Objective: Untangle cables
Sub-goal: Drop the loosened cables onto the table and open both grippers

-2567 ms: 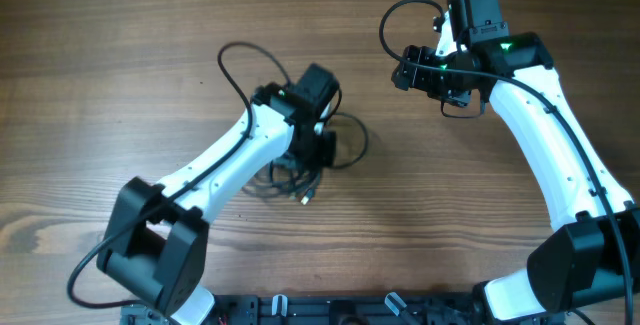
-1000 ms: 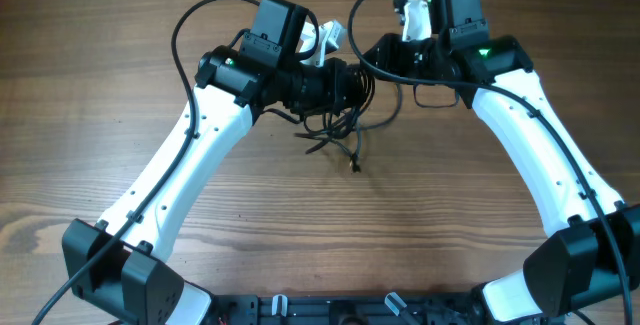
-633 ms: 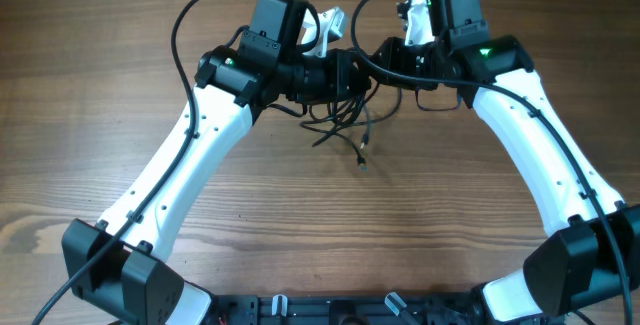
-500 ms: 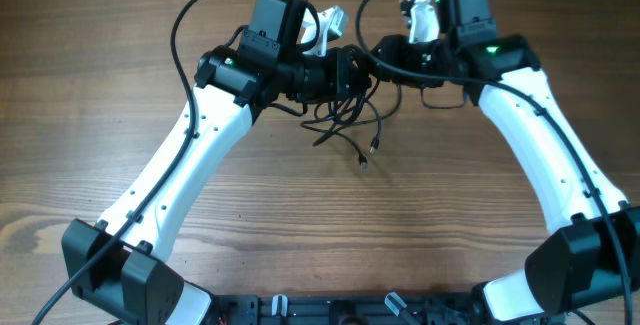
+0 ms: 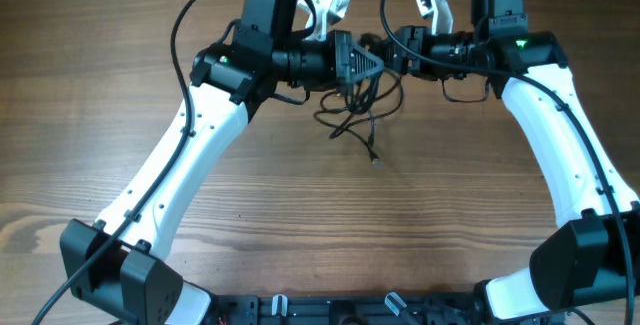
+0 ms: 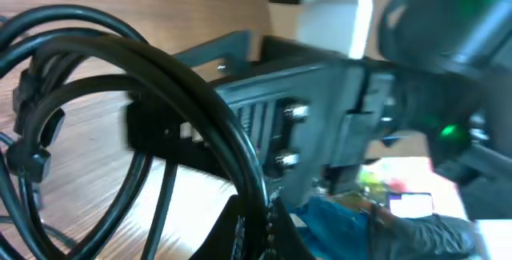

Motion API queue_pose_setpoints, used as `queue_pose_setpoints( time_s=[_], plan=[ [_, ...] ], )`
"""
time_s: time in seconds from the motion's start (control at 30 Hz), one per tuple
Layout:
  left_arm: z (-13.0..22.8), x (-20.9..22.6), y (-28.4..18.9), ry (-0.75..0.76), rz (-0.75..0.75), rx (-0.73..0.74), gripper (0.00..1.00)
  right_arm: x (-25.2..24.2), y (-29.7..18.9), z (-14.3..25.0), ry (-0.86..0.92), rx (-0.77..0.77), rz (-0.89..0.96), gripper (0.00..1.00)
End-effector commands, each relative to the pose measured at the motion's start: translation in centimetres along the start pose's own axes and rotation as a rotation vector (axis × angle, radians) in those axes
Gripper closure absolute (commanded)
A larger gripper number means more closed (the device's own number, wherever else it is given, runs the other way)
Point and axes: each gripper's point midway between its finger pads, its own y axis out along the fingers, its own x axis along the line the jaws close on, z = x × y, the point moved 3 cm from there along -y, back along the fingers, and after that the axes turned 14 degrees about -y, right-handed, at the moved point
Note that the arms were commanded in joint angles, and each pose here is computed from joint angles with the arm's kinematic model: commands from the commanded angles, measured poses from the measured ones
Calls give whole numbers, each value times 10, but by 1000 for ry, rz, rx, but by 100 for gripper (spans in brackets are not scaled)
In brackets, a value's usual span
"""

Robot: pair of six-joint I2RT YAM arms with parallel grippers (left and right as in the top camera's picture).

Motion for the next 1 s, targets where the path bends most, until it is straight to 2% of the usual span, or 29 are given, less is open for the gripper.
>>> queue_pose_setpoints(
  time_s=[0.0, 0.07, 0.13, 0.2, 0.33, 0.53, 0.67, 0.83, 0.97],
  plan=[
    [6, -26, -8, 21, 100, 45, 96, 4, 13, 3, -12, 32, -34, 43],
    [7, -31, -9, 37, 122, 58, 96, 3, 16, 5, 1, 40, -34, 55],
    [7, -31, -9, 37, 122, 57, 96, -9, 14, 3, 67, 27, 42, 73],
    [5, -30, -11, 34, 122, 50, 96, -18, 8, 0, 93, 10, 59, 83],
    [-16, -14, -26, -11, 78, -30, 96, -47, -22, -8, 170, -56, 82, 93],
    [-51, 57, -59, -204, -228, -281, 96, -100, -79, 3, 331, -115, 162, 96],
    [-54, 79, -69, -249, -344, -345, 96, -117, -95, 7, 355, -135, 218, 96],
    [-44, 112, -84, -329, -544, -394, 95, -129, -108, 7, 455, -176, 246, 96],
    [-19, 145, -101, -419, -755, -379, 95, -118, -106, 0, 490, -199, 150, 96]
  ],
)
